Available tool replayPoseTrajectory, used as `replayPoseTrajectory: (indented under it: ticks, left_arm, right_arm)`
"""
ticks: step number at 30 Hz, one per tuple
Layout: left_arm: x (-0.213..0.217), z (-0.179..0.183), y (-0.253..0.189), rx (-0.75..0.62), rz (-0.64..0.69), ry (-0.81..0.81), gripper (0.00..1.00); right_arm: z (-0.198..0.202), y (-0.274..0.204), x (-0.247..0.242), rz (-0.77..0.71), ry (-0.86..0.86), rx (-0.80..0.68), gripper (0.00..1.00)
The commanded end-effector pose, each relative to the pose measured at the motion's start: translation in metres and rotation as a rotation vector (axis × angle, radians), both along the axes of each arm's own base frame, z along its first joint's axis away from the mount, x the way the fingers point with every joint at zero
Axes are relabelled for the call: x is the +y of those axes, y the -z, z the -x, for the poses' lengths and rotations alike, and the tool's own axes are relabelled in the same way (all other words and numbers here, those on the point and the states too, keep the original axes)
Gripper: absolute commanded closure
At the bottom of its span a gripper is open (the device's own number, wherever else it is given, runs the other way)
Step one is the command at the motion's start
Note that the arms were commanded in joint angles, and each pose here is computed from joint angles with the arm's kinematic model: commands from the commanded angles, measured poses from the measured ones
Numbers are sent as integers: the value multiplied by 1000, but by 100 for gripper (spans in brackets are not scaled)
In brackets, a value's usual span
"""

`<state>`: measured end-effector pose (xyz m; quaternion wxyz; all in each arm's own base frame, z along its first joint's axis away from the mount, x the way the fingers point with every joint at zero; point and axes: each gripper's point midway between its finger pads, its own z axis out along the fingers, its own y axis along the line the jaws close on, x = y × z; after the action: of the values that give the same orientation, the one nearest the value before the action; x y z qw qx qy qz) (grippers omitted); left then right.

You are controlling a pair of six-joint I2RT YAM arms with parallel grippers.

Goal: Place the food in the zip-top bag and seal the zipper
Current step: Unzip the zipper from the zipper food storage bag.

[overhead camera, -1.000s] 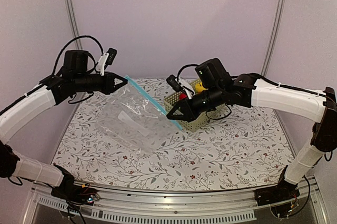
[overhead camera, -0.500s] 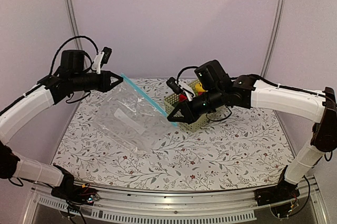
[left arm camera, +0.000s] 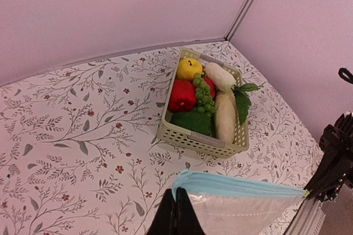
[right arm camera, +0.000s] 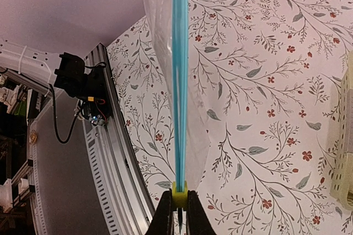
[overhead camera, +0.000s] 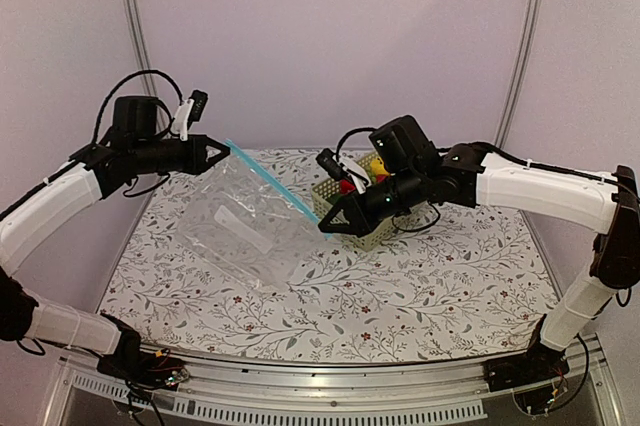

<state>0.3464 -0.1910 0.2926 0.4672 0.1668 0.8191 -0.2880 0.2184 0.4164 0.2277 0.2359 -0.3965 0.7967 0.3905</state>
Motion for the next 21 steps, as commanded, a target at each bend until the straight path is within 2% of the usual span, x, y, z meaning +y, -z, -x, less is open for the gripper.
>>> replayPoseTrajectory:
  ticks: [1, 8, 11, 12, 13, 16, 17, 21]
  left_arm:
    - [23, -15, -15, -66, 8, -100, 100]
    - [19, -14, -15, -65, 25, -71, 100]
    - [0, -6, -18, -59, 70, 42, 100]
    - [-9, 0, -19, -61, 85, 96, 100]
    - [-19, 7, -21, -66, 97, 158, 100]
    - [-51, 36, -27, -89, 118, 363, 100]
    - [-63, 50, -29, -93, 131, 442, 100]
    - [-87, 83, -30, -98, 141, 614, 100]
  right_arm:
    - [15, 32, -11, 100, -11, 74, 100]
    - [15, 32, -11, 98, -10, 74, 100]
    - [14, 29, -9, 86, -8, 69, 100]
    - [13, 27, -9, 77, -6, 69, 96]
    - [14, 23, -8, 61, -3, 63, 86]
    - [12, 6, -11, 22, 16, 24, 48]
    - [10, 2, -14, 18, 33, 7, 40]
    - [3, -26, -32, -13, 109, -87, 21]
